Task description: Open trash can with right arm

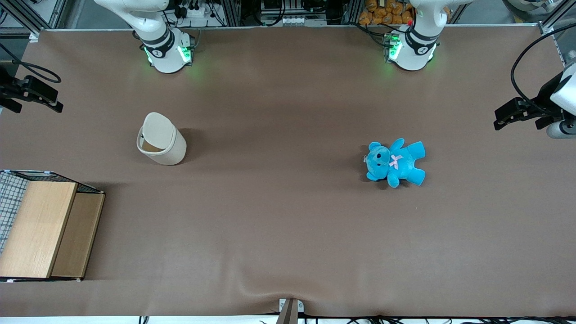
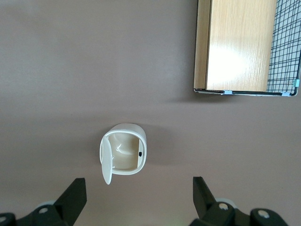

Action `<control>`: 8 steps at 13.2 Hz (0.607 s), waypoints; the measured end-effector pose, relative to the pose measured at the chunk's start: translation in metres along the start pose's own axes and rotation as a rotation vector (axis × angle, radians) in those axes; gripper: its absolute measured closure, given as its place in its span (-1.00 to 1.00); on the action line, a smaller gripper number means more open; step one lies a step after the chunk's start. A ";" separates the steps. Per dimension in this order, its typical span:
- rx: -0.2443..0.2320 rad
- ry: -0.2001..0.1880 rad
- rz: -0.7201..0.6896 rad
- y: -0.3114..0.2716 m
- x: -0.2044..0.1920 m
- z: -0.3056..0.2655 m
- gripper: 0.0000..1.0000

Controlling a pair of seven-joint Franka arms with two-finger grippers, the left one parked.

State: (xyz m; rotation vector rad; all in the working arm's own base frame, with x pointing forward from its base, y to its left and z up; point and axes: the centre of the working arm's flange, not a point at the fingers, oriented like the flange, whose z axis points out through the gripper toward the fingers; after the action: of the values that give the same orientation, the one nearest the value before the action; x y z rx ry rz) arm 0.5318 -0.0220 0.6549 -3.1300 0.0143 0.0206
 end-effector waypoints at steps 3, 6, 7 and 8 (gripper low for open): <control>0.000 -0.001 -0.003 -0.001 0.000 0.000 -1.00; 0.000 -0.001 -0.005 -0.003 0.000 0.000 -1.00; 0.000 -0.001 -0.006 -0.003 0.000 0.000 -1.00; 0.000 -0.001 -0.006 -0.003 0.000 0.000 -1.00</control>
State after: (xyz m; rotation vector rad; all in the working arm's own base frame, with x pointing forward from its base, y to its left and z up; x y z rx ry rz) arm 0.5318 -0.0188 0.6548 -3.1302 0.0044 0.0214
